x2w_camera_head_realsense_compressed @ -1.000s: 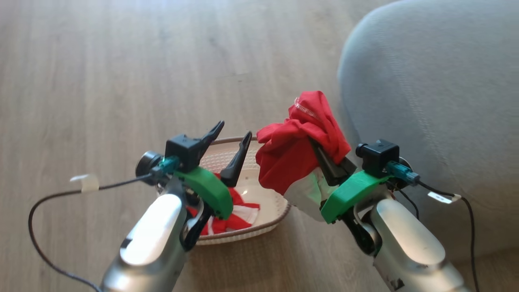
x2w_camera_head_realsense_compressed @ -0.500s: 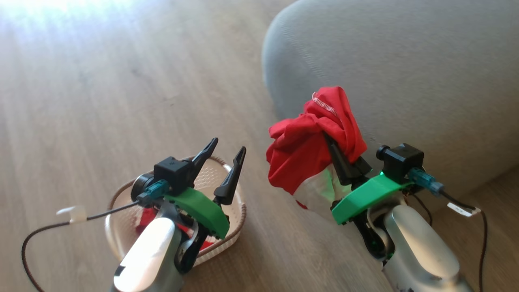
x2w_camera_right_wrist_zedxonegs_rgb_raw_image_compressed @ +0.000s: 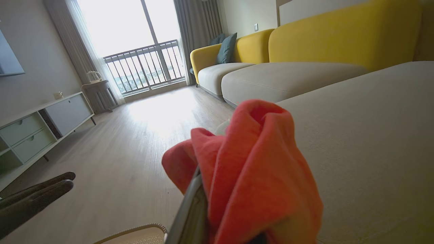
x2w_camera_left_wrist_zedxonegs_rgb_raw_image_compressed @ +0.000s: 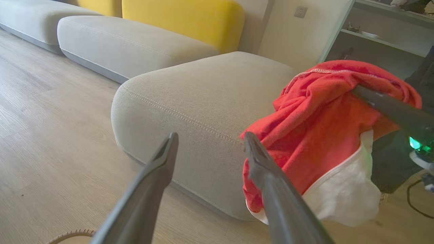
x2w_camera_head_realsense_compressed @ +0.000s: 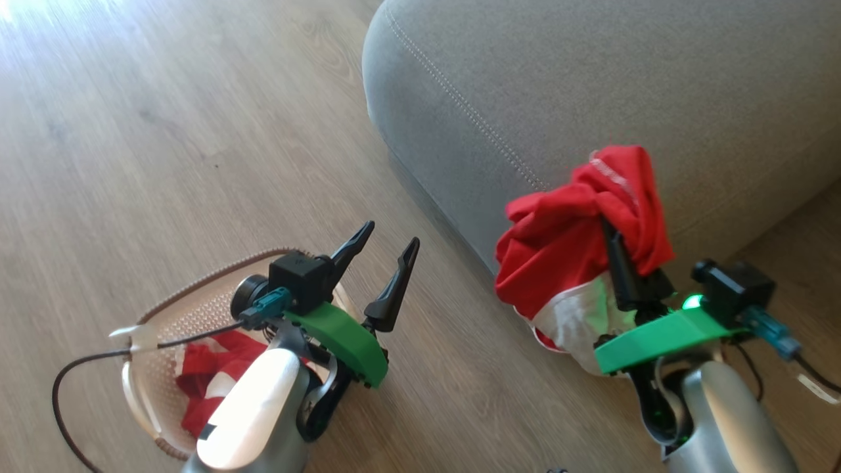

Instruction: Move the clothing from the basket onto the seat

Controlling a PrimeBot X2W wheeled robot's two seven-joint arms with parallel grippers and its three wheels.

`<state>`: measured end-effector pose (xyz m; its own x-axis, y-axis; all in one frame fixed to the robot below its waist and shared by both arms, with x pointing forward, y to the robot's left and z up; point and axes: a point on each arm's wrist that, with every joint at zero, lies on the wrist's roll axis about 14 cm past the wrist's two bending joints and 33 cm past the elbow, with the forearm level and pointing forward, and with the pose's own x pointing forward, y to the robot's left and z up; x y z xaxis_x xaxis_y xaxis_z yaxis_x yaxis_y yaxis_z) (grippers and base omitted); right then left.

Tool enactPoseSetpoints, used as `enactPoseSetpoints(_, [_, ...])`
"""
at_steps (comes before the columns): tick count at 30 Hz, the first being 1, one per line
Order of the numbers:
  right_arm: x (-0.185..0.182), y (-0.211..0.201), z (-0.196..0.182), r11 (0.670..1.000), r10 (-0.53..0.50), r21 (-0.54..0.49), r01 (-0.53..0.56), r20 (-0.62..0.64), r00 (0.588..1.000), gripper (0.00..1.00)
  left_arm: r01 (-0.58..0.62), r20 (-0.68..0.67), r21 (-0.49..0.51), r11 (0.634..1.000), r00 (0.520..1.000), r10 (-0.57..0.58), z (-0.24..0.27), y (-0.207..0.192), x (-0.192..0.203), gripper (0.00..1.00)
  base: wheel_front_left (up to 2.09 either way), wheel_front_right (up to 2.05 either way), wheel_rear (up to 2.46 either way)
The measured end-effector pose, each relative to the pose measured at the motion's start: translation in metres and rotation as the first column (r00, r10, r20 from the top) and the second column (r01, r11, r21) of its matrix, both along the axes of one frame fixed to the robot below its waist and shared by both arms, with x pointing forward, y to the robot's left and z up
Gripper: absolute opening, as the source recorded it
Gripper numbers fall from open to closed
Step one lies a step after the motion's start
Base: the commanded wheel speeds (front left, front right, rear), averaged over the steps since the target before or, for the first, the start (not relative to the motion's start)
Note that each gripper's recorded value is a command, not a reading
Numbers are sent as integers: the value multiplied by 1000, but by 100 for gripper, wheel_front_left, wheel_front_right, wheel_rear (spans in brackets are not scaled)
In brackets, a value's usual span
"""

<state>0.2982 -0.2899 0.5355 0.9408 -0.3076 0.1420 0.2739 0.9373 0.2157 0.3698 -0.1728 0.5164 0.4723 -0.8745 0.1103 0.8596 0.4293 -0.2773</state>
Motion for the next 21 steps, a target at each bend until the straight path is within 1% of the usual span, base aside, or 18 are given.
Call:
enactPoseSetpoints(4, [-6,-11,-3,999,-47,1,47,-11,999,0,20,-14,3,1000,1000,-20,-8,-4,1,100,0,0,0])
enactPoseSetpoints(9, [1,-19,-3,997,-65,-41,63,-36,997,0,37,-26,1,999,999,-37,-16,-6,7,100,0,0,0])
enactPoseSetpoints(13, [24,-36,21,989,-67,-134,66,-6,998,0,40,-49,4,999,998,-39,-30,-3,14,100,0,0,0])
enactPoseSetpoints(17, [52,-58,60,960,-63,-271,70,36,997,0,37,-68,30,999,997,-35,-52,4,24,100,0,0,0])
enactPoseSetpoints(20, [72,-73,81,925,-57,-374,65,32,998,0,34,-89,50,998,996,-29,-70,10,33,100,0,0,0])
enactPoseSetpoints(21, [84,-83,93,897,-59,-438,65,26,998,0,34,-105,52,998,994,-28,-80,12,37,100,0,0,0])
